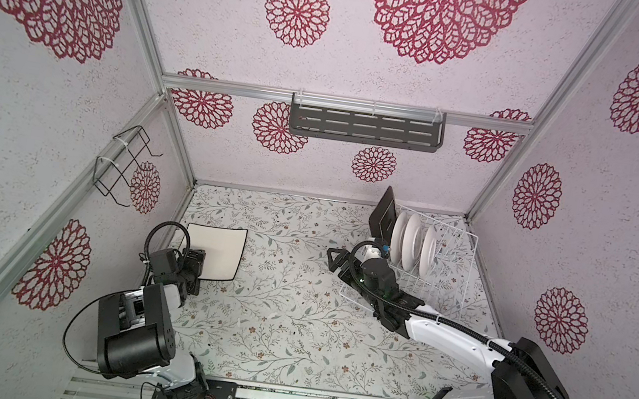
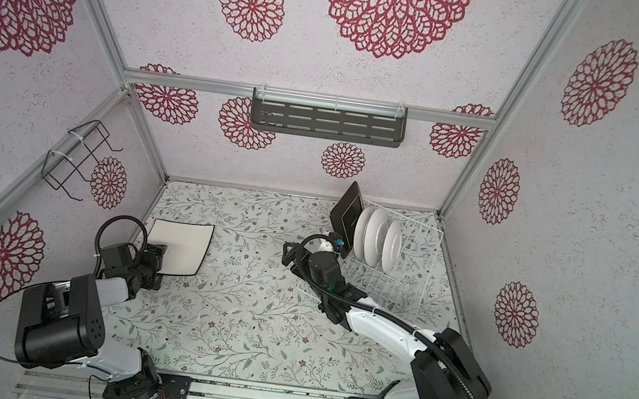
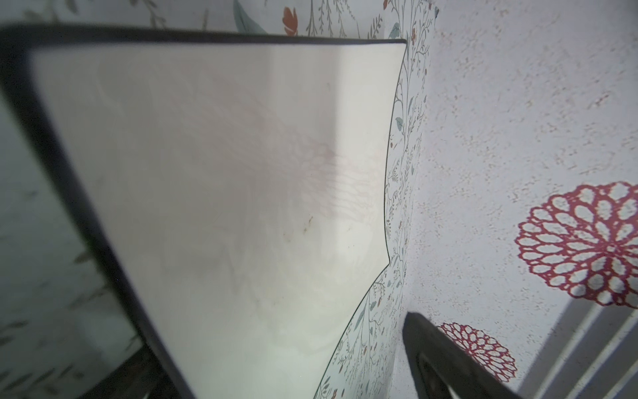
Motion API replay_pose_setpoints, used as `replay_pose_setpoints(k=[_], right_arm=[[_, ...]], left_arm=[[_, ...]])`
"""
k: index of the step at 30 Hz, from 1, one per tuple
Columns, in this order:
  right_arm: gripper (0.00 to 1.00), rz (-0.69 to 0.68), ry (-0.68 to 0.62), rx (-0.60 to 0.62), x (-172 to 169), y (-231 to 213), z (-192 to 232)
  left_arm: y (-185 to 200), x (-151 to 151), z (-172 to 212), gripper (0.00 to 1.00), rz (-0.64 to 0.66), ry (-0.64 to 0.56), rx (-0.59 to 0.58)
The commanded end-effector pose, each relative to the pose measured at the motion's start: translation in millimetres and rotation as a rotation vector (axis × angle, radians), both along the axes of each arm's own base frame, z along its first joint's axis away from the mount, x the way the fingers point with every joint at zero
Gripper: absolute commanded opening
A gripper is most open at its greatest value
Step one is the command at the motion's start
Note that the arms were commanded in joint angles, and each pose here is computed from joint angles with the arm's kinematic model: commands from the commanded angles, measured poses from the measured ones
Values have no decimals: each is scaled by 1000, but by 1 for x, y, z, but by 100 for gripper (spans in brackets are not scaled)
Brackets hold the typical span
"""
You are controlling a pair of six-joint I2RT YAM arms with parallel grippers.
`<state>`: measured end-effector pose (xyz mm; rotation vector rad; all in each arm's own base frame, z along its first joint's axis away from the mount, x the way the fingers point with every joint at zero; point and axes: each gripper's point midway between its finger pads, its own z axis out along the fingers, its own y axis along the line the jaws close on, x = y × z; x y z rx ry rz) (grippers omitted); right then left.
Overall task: Unload the plates from the dish rack
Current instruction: 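Open the left gripper and release the plate on the table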
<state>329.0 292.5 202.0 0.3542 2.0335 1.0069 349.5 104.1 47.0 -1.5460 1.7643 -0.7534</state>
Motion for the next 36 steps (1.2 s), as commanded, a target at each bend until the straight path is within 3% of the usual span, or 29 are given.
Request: replay_pose_setpoints(k=[1, 22, 30, 36], right_arm=[[98, -16, -47, 51, -2, -4, 23], [98, -1, -69, 76, -8, -7, 25], [98, 5, -80, 92, -12, -10, 27], [98, -19, -104, 64, -13, -19, 34]], left_arm=[[7, 6, 17, 97, -12, -28, 60], [-7, -38, 3, 97, -63, 130, 102], [-12, -50, 28, 97, -99, 109, 158], [-29, -47, 62, 97, -136, -28, 125]])
